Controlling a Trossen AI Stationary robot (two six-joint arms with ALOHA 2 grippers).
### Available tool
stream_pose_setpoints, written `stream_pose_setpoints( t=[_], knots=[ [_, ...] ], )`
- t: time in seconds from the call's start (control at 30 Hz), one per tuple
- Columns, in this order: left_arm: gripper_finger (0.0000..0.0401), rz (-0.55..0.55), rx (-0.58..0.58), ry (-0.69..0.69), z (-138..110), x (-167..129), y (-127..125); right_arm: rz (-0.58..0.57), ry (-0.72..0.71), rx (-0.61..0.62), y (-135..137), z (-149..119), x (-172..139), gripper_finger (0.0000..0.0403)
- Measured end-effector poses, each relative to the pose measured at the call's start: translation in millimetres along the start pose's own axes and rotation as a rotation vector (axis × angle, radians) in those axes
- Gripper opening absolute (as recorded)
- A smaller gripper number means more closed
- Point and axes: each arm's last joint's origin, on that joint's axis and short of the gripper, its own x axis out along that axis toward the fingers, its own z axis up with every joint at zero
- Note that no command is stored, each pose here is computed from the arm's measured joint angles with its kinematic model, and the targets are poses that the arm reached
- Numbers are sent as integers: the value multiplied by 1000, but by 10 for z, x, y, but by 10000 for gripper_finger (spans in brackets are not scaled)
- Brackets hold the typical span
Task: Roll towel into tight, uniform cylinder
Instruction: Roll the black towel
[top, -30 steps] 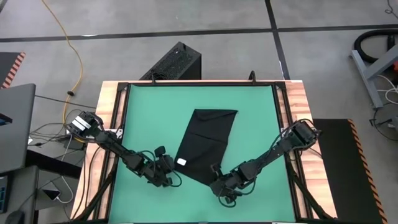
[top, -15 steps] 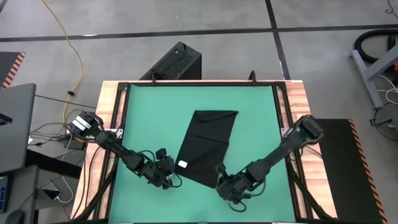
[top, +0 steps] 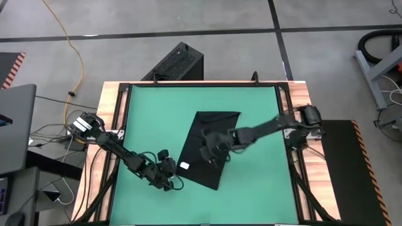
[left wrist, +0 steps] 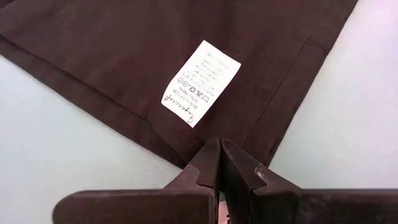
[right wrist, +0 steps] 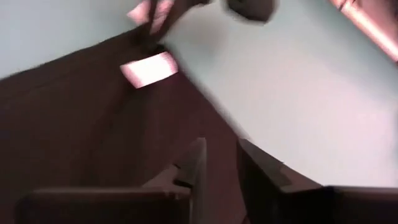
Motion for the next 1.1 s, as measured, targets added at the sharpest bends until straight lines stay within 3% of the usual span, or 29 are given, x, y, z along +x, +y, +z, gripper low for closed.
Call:
stream_pose_setpoints(
  t=[0.13,0.3,0.5,0.67,1.1],
  knots=[
    [0,0,23,1,0,0,0,7,-97,-32,-288,-139,312,132],
    [0,0,53,0,0,0,1,110,-145,-2,-545,-246,662,134],
    [0,7,60,-3,0,0,3,251,-51,-18,-582,-342,1026,134],
    [0,7,66,-1,-1,1,5,356,-27,-57,-517,-312,1054,134],
    [0,7,66,0,-2,1,5,338,-100,-188,-428,-170,1048,134]
  ],
)
